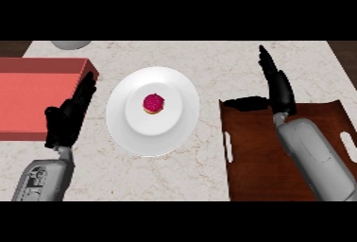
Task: Pick the cupcake from the tray and place it in the plate
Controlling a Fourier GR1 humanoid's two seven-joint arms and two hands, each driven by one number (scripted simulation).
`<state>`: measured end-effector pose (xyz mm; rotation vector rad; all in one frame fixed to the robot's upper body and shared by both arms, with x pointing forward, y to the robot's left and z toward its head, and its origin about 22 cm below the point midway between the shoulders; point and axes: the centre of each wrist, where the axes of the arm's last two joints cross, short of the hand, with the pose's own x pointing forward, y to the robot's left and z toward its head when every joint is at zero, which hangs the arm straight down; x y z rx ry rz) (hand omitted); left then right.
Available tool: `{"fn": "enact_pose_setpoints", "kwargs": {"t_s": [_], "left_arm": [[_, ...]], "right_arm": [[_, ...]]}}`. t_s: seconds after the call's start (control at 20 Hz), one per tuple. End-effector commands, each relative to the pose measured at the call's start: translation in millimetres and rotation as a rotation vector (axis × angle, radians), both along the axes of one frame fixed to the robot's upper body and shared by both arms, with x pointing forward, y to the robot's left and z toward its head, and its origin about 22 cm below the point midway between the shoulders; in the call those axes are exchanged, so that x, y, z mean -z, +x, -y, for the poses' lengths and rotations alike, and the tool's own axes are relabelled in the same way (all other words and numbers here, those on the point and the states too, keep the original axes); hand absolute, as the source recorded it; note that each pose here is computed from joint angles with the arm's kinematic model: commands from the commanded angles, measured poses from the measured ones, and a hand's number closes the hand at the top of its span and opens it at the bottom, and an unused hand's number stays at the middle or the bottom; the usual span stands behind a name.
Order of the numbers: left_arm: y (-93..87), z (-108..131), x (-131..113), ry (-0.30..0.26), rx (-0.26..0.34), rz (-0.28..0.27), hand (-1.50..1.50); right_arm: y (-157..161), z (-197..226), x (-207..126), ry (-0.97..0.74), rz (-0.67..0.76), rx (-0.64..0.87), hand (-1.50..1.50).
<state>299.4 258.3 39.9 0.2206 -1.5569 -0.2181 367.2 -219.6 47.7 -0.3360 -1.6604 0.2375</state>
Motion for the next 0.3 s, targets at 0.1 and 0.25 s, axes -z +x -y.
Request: {"fn": "enact_pose_setpoints", "kwargs": {"t_s": [0.1,0.25], "left_arm": [[-3.5,-8,4,-0.020,0.010,0.013,0.00],[-3.2,-3,3,0.002,0.002,-0.009,0.00]], "right_arm": [[6,43,11,0.028,0.009,0.003,-1.50],[10,64,16,0.013,0.001,0.006,-1.50]]}}
